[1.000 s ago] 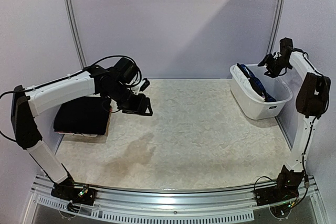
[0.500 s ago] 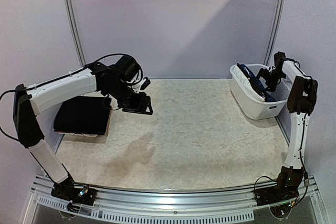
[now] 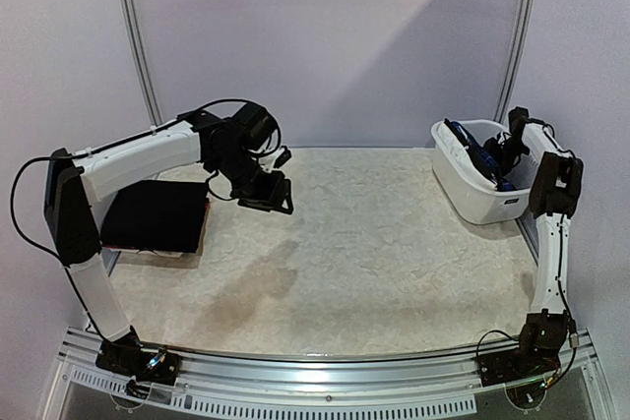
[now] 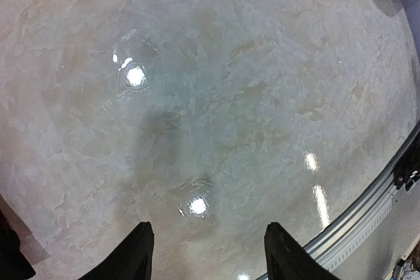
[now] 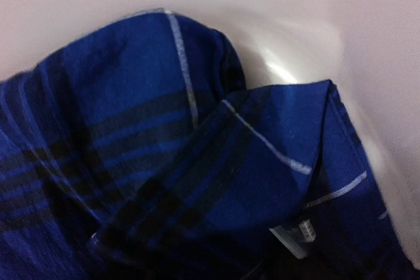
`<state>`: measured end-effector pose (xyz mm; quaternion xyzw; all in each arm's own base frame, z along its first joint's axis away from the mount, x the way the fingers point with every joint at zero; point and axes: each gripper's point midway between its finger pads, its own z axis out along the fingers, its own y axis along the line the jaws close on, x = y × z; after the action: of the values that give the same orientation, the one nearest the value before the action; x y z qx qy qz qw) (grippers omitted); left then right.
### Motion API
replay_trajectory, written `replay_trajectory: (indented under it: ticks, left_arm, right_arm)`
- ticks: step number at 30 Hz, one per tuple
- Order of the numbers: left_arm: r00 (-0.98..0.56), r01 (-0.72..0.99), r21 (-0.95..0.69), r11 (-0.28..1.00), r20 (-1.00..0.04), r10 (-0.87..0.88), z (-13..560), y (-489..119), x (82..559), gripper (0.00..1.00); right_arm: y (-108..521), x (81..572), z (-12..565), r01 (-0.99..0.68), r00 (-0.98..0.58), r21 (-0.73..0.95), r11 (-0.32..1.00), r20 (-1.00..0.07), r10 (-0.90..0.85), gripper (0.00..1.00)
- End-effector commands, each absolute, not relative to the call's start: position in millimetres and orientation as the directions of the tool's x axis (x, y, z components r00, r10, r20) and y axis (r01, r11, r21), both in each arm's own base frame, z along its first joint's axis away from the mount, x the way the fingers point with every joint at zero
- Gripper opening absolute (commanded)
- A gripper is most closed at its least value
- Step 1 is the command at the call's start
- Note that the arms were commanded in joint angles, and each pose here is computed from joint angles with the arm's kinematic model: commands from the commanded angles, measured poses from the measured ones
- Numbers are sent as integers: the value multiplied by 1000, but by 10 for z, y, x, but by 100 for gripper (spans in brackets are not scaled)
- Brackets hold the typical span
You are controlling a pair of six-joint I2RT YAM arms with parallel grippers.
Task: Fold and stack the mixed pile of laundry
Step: Pick up the crumpled shirt from the bin.
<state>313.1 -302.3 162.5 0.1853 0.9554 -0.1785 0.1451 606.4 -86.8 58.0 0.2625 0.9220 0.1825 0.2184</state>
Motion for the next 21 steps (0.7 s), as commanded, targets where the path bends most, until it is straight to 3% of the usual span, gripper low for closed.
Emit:
replay_trajectory:
  ticks: [1, 5, 7, 17, 21]
  left_arm:
    - [-884, 420, -265, 868, -336, 325, 1637, -3065, 3141, 58]
    - [-884, 421, -264, 868, -334, 327, 1650, -3101, 3182, 58]
    - [-887, 416, -266, 870, -331, 323, 1631, -3108, 3189, 57]
    - [-885, 405, -283, 869, -359, 296, 1658, -3113, 3196, 56]
    - [-880, 407, -289, 866, -379, 287, 1690, -3126, 3214, 56]
  right_arm:
    - [-494, 6121, 255, 332, -819, 557, 761, -229, 525, 43]
    - [-300, 6204, 444, 257, -829, 576, 776, -280, 483, 11]
    - [-322, 6227, 569, 246, -818, 570, 784, -311, 483, 0]
    - [-390, 6243, 2010, 131, -686, 561, 818, -544, 483, 0]
    - [-320, 6120, 2546, 88, -633, 592, 801, -587, 504, 0]
